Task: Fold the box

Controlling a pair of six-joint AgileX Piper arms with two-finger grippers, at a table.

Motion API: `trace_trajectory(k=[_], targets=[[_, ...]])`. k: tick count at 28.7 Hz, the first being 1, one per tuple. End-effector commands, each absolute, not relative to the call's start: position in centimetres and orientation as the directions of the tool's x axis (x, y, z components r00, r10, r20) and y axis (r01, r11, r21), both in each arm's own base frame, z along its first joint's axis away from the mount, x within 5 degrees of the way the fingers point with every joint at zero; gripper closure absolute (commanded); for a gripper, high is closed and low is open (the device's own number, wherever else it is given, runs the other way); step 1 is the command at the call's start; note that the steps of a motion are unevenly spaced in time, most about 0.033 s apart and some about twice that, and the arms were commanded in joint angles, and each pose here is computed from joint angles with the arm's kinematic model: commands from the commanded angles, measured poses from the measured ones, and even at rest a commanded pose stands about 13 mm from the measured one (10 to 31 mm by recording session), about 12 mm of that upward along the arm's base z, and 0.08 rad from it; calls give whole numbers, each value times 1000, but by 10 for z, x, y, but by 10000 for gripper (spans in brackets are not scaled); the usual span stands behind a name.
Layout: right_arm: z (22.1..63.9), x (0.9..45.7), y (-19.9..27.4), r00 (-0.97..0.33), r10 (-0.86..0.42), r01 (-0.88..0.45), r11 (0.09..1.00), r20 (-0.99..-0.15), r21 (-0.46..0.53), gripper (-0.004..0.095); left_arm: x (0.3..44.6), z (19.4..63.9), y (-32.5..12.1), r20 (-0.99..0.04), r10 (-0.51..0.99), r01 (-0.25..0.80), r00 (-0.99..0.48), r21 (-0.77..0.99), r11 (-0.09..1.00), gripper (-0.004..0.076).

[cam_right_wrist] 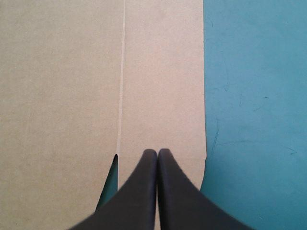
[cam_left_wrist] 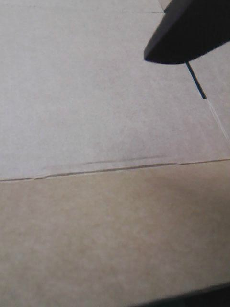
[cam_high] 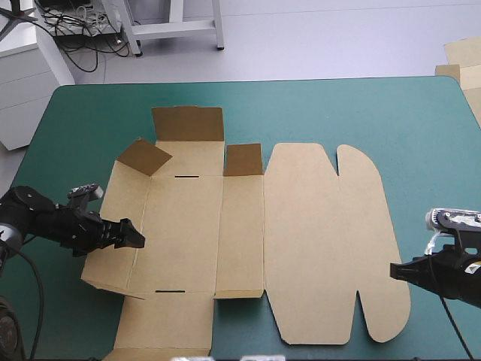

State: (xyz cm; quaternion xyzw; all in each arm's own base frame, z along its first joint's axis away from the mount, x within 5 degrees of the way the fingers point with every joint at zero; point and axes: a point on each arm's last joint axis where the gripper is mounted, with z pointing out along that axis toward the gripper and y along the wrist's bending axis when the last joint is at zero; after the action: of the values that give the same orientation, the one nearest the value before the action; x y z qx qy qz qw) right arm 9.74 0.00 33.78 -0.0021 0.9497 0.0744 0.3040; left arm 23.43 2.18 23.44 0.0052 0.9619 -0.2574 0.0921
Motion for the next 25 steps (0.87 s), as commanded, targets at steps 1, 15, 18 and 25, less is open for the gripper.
trace_trajectory(k=[1,15,18,25], targets=[[346,100,1,-785,41,-61,988,-618,143,928,235,247,17,-218,-59,65,-974,-521,851,0],[346,100,1,-788,40,-62,988,-614,144,928,236,244,-2,-213,33,135,-976,-485,864,301],[346,100,1,-790,40,-63,987,-611,145,928,236,244,-2,-213,33,135,-976,-485,864,527],[346,100,1,-790,40,-63,987,-611,145,928,237,243,0,-205,1,99,-979,-466,879,734]])
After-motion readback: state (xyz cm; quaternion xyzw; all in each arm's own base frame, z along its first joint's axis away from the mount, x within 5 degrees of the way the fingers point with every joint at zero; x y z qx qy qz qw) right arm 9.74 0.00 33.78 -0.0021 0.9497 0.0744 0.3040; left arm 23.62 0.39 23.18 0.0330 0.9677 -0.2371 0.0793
